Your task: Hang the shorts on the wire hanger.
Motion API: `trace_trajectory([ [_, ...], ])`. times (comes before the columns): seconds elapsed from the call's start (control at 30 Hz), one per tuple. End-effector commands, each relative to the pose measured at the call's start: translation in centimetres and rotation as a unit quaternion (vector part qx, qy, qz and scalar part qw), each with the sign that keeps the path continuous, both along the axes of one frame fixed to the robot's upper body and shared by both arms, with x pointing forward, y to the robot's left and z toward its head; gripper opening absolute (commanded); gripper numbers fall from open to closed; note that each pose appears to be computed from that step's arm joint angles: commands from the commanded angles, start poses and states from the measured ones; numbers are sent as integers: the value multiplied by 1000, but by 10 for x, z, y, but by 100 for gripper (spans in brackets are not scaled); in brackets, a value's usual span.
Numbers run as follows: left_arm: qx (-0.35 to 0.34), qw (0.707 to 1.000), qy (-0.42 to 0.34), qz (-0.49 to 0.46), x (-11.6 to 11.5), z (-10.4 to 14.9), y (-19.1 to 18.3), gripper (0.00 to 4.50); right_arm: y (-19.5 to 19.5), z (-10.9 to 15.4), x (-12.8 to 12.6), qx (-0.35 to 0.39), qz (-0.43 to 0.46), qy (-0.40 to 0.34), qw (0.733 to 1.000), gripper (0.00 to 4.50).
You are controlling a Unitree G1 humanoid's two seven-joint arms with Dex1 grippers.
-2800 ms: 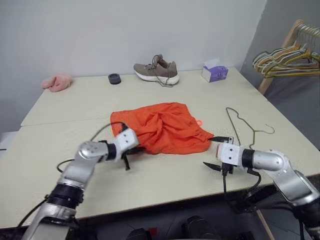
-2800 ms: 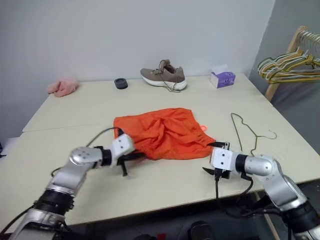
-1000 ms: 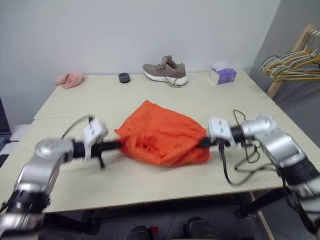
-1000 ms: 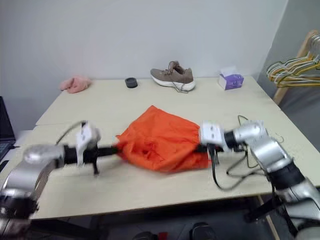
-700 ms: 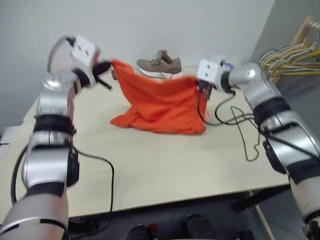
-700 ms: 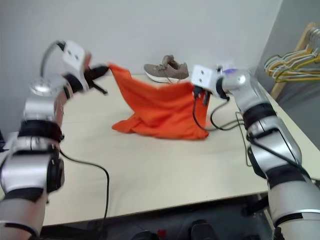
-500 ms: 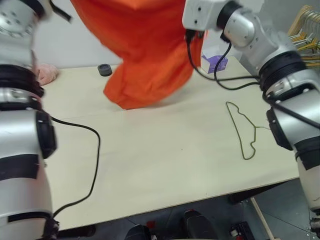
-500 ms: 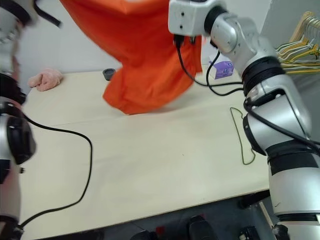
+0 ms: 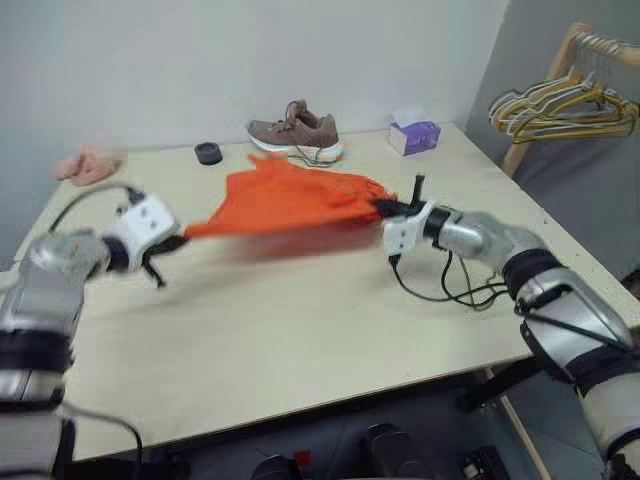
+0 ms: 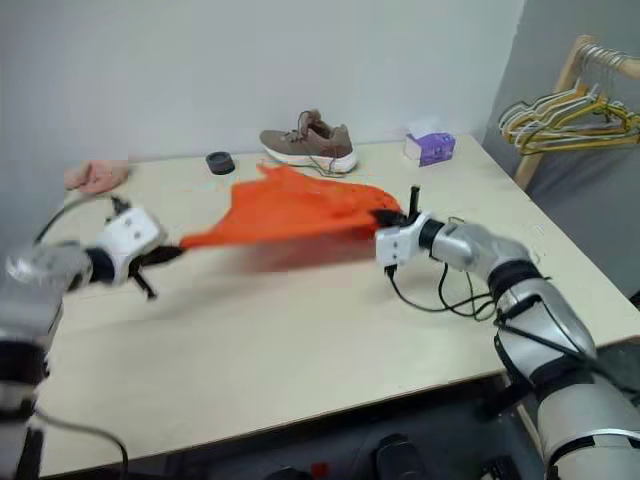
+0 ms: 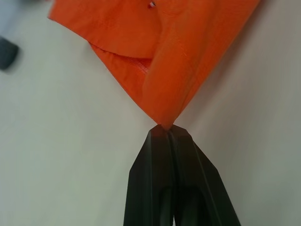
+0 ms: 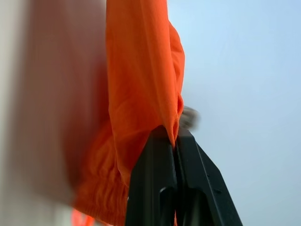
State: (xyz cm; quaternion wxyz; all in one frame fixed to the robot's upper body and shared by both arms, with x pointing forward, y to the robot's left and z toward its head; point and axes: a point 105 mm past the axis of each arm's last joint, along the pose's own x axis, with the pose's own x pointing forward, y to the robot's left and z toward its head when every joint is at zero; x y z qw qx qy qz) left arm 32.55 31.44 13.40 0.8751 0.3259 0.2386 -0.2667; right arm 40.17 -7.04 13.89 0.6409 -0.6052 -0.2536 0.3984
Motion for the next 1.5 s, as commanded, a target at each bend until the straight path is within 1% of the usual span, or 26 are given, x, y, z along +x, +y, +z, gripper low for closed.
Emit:
trace_trajectory([
  [0.03, 0, 999, 34, 11, -32, 14, 13, 0, 3, -3, -23, 2, 51, 24, 998, 3],
  [0.1, -14, 995, 95, -2, -57, -1, 11, 0, 3, -24, -48, -25, 93, 79, 992, 3],
  [0.23, -37, 982, 180, -41, -91, -18, -2, 0, -8, -46, -86, -68, 127, 181, 973, 3],
  [0.33, -51, 972, 220, -62, -109, -27, -13, 0, -18, -53, -105, -89, 132, 237, 958, 3],
  [0.47, -69, 953, 275, -106, -134, -39, -35, 0, -33, -54, -124, -98, 125, 286, 945, 3],
  [0.67, -88, 936, 311, -136, -155, -44, -55, 0, -51, -53, -138, -116, 118, 318, 934, 3],
  [0.73, -100, 930, 322, -145, -162, -46, -63, 0, -57, -57, -146, -135, 119, 337, 924, 3],
  [0.8, -112, 927, 326, -148, -165, -47, -68, 0, -60, -59, -150, -144, 120, 348, 919, 3],
  [0.93, -114, 927, 324, -152, -164, -47, -70, 0, -61, -58, -153, -140, 117, 372, 910, 3],
  [1.07, -119, 923, 330, -161, -166, -48, -75, 0, -60, -61, -159, -139, 111, 416, 892, 3],
  [1.13, -127, 920, 334, -163, -167, -48, -78, 0, -60, -62, -161, -145, 109, 422, 888, 45],
  [1.2, -143, 916, 336, -164, -168, -47, -84, 38, -63, -64, -166, -157, 105, 437, 880, 97],
  [1.23, -148, 915, 337, -165, -168, -47, -86, 61, -64, -65, -169, -162, 103, 443, 875, 136],
  [1.27, -150, 914, 338, -166, -169, -46, -87, 84, -67, -65, -172, -169, 100, 453, 870, 164],
  [1.33, -152, 914, 336, -171, -169, -43, -88, 151, -71, -63, -178, -182, 96, 465, 861, 239],
  [1.4, -160, 914, 327, -178, -167, -39, -91, 211, -72, -59, -182, -179, 95, 473, 857, 307],
  [1.47, -172, 916, 311, -185, -162, -34, -95, 269, -69, -52, -183, -158, 91, 482, 857, 373],
  [1.5, -182, 917, 300, -191, -159, -30, -98, 310, -66, -48, -182, -138, 87, 488, 857, 418],
])
